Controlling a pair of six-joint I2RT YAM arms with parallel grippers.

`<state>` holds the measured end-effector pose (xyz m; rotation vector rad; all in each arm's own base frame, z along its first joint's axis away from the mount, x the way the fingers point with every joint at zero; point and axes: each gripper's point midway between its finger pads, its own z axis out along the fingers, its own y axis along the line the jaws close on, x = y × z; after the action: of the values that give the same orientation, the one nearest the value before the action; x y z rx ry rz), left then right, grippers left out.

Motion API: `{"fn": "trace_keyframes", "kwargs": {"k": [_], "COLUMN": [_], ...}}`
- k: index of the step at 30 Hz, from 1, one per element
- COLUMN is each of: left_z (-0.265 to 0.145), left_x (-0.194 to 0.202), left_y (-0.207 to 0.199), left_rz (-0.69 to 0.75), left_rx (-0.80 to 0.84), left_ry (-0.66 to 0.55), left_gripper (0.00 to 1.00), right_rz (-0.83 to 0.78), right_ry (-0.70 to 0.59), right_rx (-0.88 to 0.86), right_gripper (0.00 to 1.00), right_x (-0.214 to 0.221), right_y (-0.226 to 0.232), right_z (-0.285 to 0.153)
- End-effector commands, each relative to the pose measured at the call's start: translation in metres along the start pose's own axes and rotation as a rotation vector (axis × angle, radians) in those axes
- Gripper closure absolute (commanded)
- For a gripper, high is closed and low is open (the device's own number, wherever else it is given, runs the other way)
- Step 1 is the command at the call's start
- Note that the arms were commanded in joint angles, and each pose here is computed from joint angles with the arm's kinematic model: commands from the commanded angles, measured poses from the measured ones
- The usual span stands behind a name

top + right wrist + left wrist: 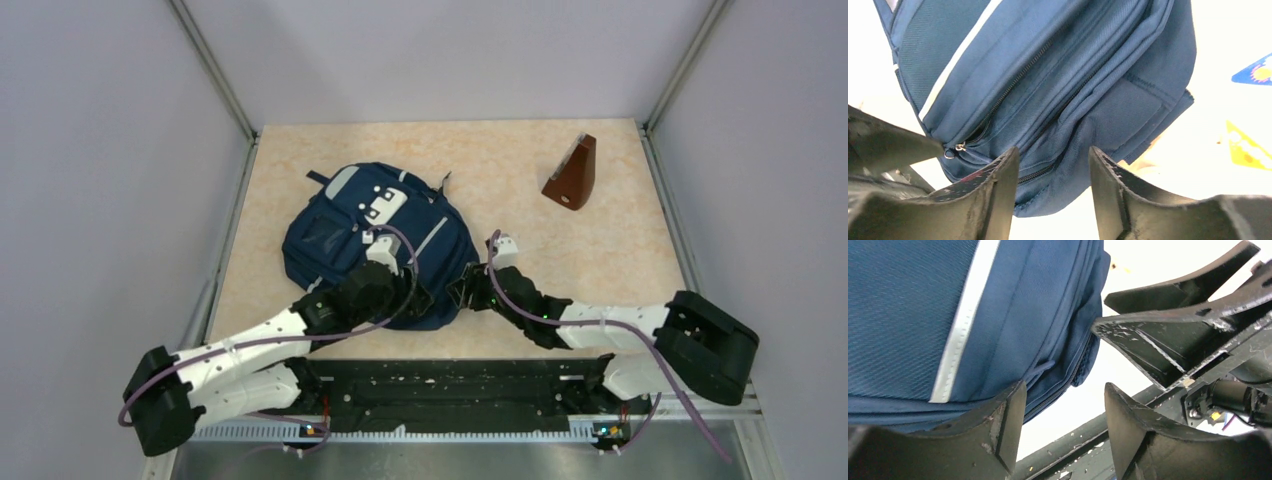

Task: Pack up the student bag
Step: Zip the student bag at the center of the board.

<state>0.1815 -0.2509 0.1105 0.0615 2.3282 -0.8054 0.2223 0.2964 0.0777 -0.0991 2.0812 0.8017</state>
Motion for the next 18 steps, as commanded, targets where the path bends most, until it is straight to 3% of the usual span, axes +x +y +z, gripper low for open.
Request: {"fn": "trace_keyframes", "kwargs": {"k": [1, 6, 13, 18], "left_z": [-0.024, -0.049, -0.049, -0.051], "left_x": [-0.033, -0.048, -0.062, -0.073], "left_y": [0.011, 0.035, 0.044, 0.058], "left_rz": [0.034, 0.035, -0.031, -0.078], "left_rx": [-0.068, -0.151, -0.123, -0.163], "left_ry": [-0.137, -0.182, -0.208, -0.275], "left_gripper": [0.33, 0.23, 0.22, 0.21], "right_rz": [-0.105, -0.196, -0.293, -0.386], "right_ry": [-0.074, -0.102, -0.118, -0.097], "right_rx": [0.019, -0.013, -0.237, -0.235], "right_gripper": [0.44, 0.41, 0.42, 0.43], "right_x": [-0.034, -0.054, -0.049, -0.037], "right_y": [0.007, 0.013, 0.057, 0.077], "right_z": [-0.021, -0.046, -0.059, -0.046]}}
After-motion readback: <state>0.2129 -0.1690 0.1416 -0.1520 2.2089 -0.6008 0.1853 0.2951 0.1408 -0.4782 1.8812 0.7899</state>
